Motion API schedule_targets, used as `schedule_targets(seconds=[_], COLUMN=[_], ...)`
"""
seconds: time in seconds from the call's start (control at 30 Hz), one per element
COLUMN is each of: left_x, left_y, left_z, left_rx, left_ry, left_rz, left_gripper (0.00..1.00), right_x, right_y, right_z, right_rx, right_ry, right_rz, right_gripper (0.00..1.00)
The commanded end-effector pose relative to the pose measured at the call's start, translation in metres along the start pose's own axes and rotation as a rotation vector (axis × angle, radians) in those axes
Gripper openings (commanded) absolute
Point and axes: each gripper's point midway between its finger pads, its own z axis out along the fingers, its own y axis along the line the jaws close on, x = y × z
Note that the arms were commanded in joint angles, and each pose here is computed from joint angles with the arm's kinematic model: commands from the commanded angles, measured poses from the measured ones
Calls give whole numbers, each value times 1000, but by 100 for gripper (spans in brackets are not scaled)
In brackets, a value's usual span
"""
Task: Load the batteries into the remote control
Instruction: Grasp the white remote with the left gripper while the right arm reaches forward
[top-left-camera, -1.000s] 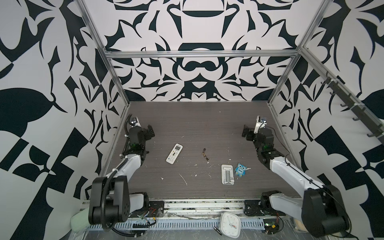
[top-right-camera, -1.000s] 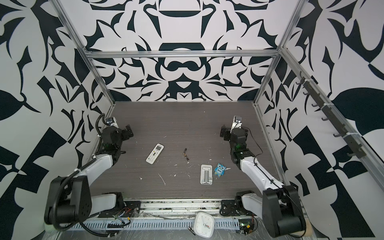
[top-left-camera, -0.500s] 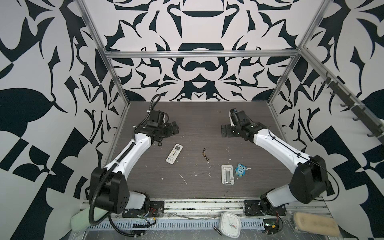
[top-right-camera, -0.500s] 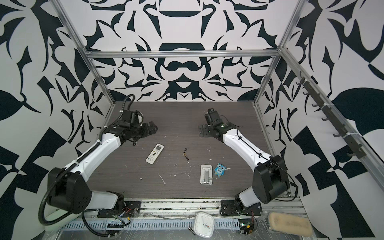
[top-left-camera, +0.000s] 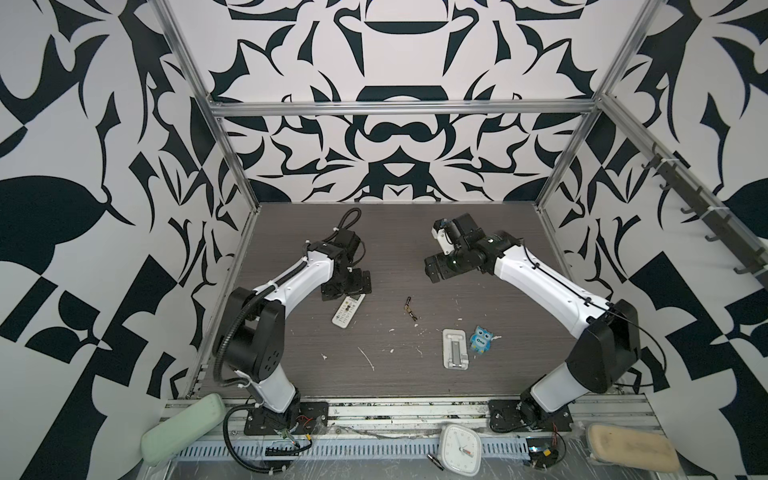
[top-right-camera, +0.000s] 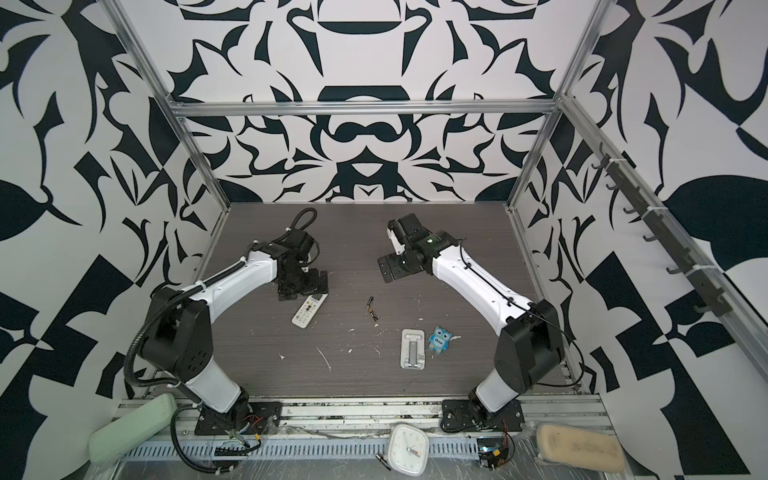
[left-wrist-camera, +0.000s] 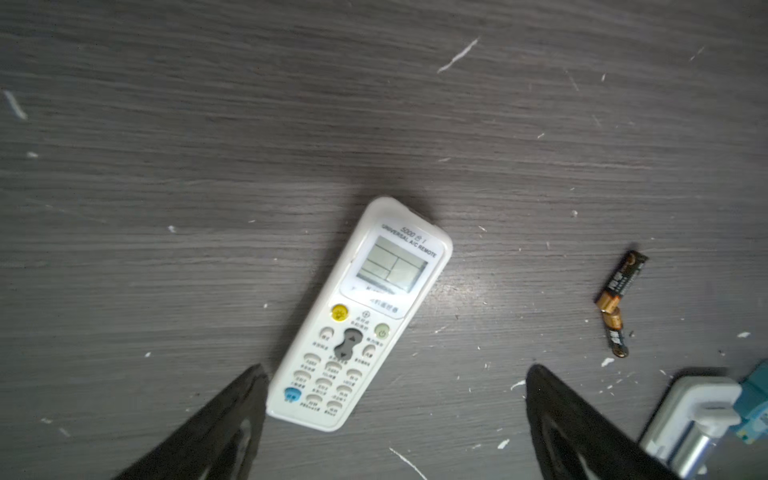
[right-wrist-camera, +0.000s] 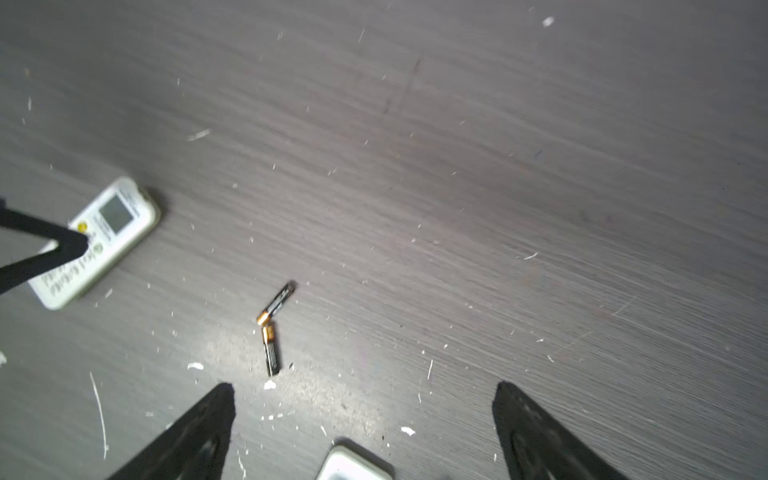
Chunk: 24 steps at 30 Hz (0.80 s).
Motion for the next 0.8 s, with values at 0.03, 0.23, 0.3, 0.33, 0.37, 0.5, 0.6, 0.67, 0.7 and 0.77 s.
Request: schedule_targets(seconds=[0.03,0.23,0.3,0.33,0.37,0.5,0.6,0.67,0.7,0.77], left_x=[17,9,8,8,8,4,0,-3,-3,-5], left_y=[12,13,15,16,16,14,14,12,11,9], left_z=[12,29,33,34,35,41,47,50,52,53], left_rx=[-147,-207,-227,-231,-234,-229,-237,-232,-228,-223], left_ry=[122,169,181,184,185,182,189,188,192,189], left_rz=[48,54,54,54,57,73,87,90,89,86], left_gripper=[99,99,99,99,99,100,98,93,91,86], right_x=[4,3,3,3,2,5,6,5,5,4], right_y=[19,26,25,25,26,27,28,29,28,29], right_z=[-3,-7,-10,-11,-11,-9,-7,-8,-8,-9], right_rx=[-107,-146,-140,-139,-141,-152,-159,-161,-161,-163], right_ry=[19,16,4,1,-2,5,9,4,2,-4], right_rz=[-35,-35,-36,-36,-36,-25,-23,-26,-27,-29], right_gripper=[100,99,99,99,99,99,99,98,98,98])
